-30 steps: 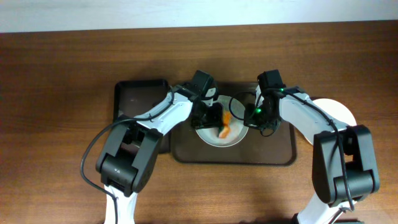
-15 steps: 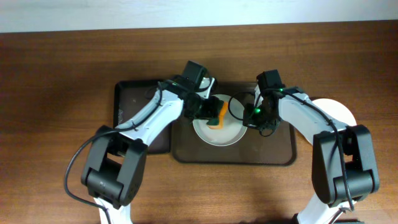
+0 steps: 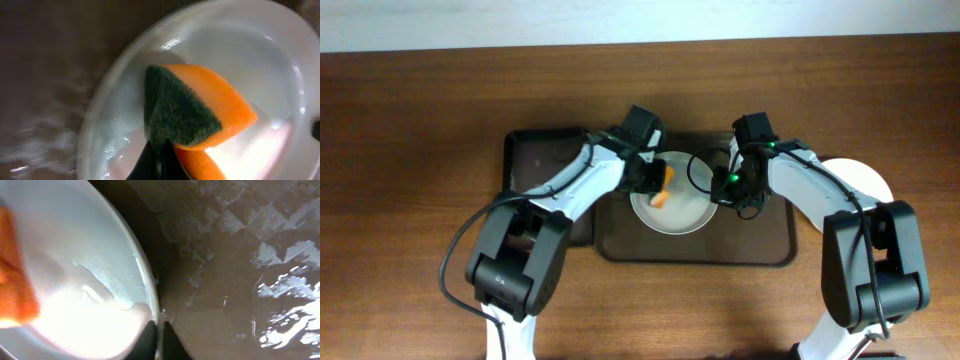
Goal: Clean dirty plates on tray and stack at the side
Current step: 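Scrub the pale green plate with the sponge in the left gripper, then return the sponge to the small black tray with the left gripper, then carry the pale green plate right and stack it on the plates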
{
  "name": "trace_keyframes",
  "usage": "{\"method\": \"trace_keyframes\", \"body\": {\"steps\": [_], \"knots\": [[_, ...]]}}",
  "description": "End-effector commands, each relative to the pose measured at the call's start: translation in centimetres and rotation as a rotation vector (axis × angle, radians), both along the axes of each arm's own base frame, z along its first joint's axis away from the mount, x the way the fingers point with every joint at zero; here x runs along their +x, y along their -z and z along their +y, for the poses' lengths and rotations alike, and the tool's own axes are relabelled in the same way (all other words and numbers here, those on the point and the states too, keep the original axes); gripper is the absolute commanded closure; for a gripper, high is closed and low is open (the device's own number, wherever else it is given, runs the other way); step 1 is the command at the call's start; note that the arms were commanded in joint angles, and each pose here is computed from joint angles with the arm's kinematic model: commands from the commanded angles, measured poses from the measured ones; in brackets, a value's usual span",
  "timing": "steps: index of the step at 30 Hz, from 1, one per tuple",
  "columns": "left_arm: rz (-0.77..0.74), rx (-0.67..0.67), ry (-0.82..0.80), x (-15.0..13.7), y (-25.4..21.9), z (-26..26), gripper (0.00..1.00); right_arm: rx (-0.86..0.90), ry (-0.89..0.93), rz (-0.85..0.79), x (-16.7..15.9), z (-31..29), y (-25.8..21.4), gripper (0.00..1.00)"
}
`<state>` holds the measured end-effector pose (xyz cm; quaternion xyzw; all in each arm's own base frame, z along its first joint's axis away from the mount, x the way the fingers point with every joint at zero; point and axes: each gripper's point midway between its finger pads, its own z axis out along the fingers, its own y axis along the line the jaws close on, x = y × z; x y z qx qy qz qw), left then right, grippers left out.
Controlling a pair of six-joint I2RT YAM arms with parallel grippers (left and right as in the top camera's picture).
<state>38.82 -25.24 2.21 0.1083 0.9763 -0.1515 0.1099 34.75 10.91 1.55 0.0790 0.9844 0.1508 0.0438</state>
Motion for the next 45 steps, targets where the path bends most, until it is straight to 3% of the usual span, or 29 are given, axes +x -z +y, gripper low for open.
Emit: {"method": "trace_keyframes", "body": {"steps": [1,4,7,12,21,23,25,27,28,33,41,43,45], "knots": [[-0.159,-0.015,0.046,2.1,-6.7,0.7,1.0,-0.015,-0.006,-0.006,0.2,-0.1,0.1,0.76],[-0.209,0.033,0.0,1.8,-10.1,3.0,1.0,-0.014,-0.006,-0.008,0.3,-0.1,0.1,0.74],[-0.155,0.144,-0.1,1.4,-10.3,8.6,1.0,-0.019,-0.016,-0.013,0.3,-0.1,0.1,0.74],[-0.067,0.205,-0.224,1.7,-8.8,16.5,1.0,-0.013,-0.016,-0.047,1.1,0.0,0.0,0.85],[-0.052,0.241,-0.139,-0.2,-2.5,17.8,1.0,-0.019,-0.016,-0.012,0.9,0.0,1.6,0.96],[-0.053,0.241,-0.139,-0.6,-1.4,17.8,0.95,-0.02,-0.017,-0.014,0.9,0.0,1.6,0.96],[-0.055,0.24,-0.139,-0.9,-0.6,17.9,0.77,-0.019,-0.013,-0.035,1.4,-0.3,0.8,0.96],[-0.052,0.241,-0.139,-1.0,-0.4,17.9,0.41,-0.062,-0.006,-0.082,2.1,-1.3,-0.5,0.96],[-0.058,0.24,-0.14,-0.9,-0.5,17.9,0.32,-0.118,-0.002,-0.123,2.5,-2.4,-1.8,0.96],[-0.109,0.226,-0.146,0.3,-0.8,17.7,0.27,-0.333,-0.059,-0.334,3.7,-5.9,-8.3,0.96],[-0.14,0.217,-0.15,1.2,0.4,17.5,0.27,-0.692,-0.102,-0.443,3.5,-9.8,-13.0,0.96],[-0.128,0.22,-0.149,1.2,1.2,17.5,0.27,-0.809,-0.135,-0.465,3.4,-9.5,-14.0,0.96],[-0.123,0.221,-0.148,1.3,1.6,17.5,0.34,-0.92,-0.153,-0.503,3.3,-8.7,-15.3,0.96]]}}
